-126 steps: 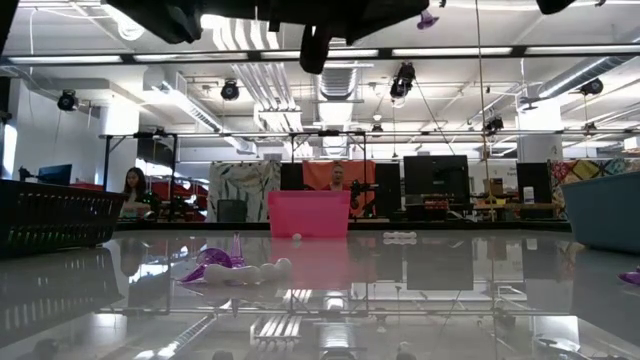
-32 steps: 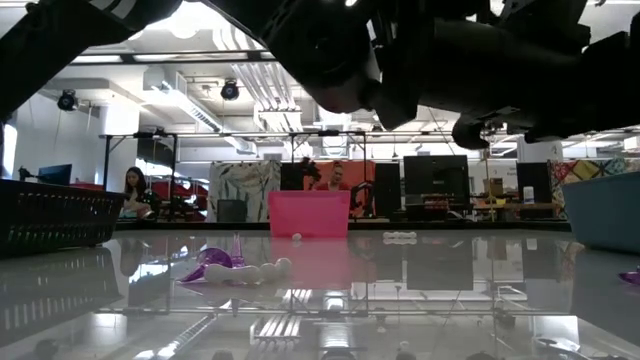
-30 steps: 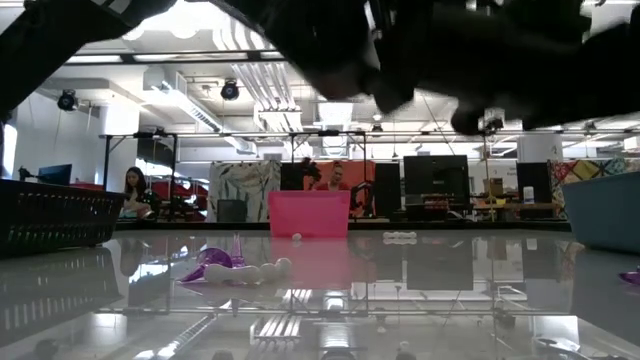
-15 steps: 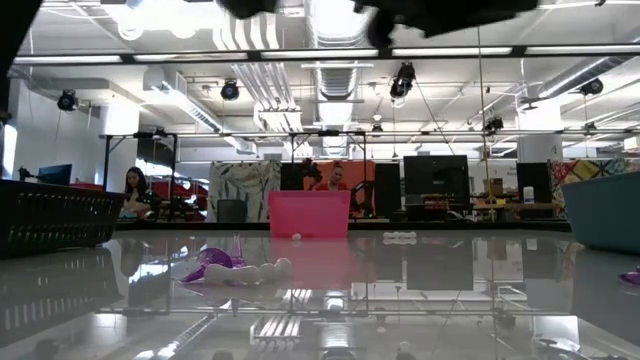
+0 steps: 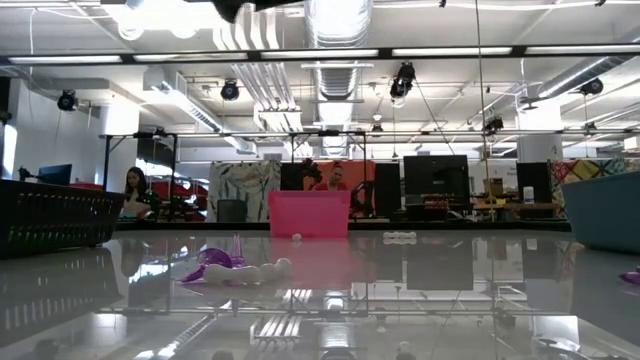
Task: Sort Halloween decoration
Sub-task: Put the bone toy into the red bin
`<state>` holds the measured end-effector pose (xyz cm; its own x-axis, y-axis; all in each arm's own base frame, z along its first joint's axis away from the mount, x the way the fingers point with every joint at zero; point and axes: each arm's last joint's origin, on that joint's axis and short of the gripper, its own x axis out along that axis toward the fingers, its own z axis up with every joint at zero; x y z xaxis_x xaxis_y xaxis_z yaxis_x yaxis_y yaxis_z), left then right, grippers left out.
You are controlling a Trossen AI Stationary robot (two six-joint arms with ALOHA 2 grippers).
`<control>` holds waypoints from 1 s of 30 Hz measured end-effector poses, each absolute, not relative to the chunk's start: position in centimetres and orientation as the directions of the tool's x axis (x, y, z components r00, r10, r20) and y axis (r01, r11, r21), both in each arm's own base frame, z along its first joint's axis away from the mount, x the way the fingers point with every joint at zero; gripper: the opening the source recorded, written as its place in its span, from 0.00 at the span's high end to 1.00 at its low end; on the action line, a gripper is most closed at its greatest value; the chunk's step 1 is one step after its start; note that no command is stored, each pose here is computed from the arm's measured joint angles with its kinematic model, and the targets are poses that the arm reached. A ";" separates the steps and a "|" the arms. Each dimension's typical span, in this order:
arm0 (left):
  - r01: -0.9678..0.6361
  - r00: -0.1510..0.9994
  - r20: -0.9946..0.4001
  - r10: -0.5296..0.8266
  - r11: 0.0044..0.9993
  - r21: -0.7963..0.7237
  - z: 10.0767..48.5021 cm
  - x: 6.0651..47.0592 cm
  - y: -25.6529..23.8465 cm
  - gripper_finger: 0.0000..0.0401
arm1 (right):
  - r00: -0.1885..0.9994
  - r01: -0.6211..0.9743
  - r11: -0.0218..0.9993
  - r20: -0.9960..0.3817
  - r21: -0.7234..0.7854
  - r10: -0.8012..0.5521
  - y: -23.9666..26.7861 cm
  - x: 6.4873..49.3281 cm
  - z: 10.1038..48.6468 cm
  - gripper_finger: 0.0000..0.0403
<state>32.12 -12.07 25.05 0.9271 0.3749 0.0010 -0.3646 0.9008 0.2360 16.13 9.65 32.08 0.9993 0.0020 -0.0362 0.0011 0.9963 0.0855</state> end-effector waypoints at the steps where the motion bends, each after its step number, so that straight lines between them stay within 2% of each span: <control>1: -0.361 0.929 0.006 0.370 0.903 0.231 25.3 31.2 -11.8 0.80 | 0.999 0.020 0.996 -0.039 0.084 -0.017 9.3 16.4 32.0 0.80; 8: -0.349 0.937 0.053 0.346 0.917 0.193 26.4 25.2 -9.9 0.80 | 0.993 0.096 0.990 -0.079 0.101 -0.088 6.7 18.8 31.3 0.80; 15: -0.343 0.938 0.097 0.332 0.929 0.139 26.5 21.0 -8.2 0.80 | 0.960 0.222 0.971 -0.195 0.086 -0.202 4.0 21.5 29.2 0.80; 23: -0.328 0.930 0.177 0.323 0.945 -0.004 28.0 19.4 -7.5 0.80 | 0.929 0.215 0.970 -0.332 0.117 -0.166 1.8 22.9 27.2 0.80; 30: -0.313 0.929 0.199 0.311 0.950 -0.026 29.1 19.6 -7.7 0.80 | 0.814 0.338 0.932 -0.538 0.132 -0.219 0.4 23.8 26.4 0.80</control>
<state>19.64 -7.68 29.14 0.9293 0.3114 0.1985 -0.3125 0.9495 -0.0262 23.76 0.42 26.39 0.8138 -0.2189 -0.5384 0.3379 0.9319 0.1319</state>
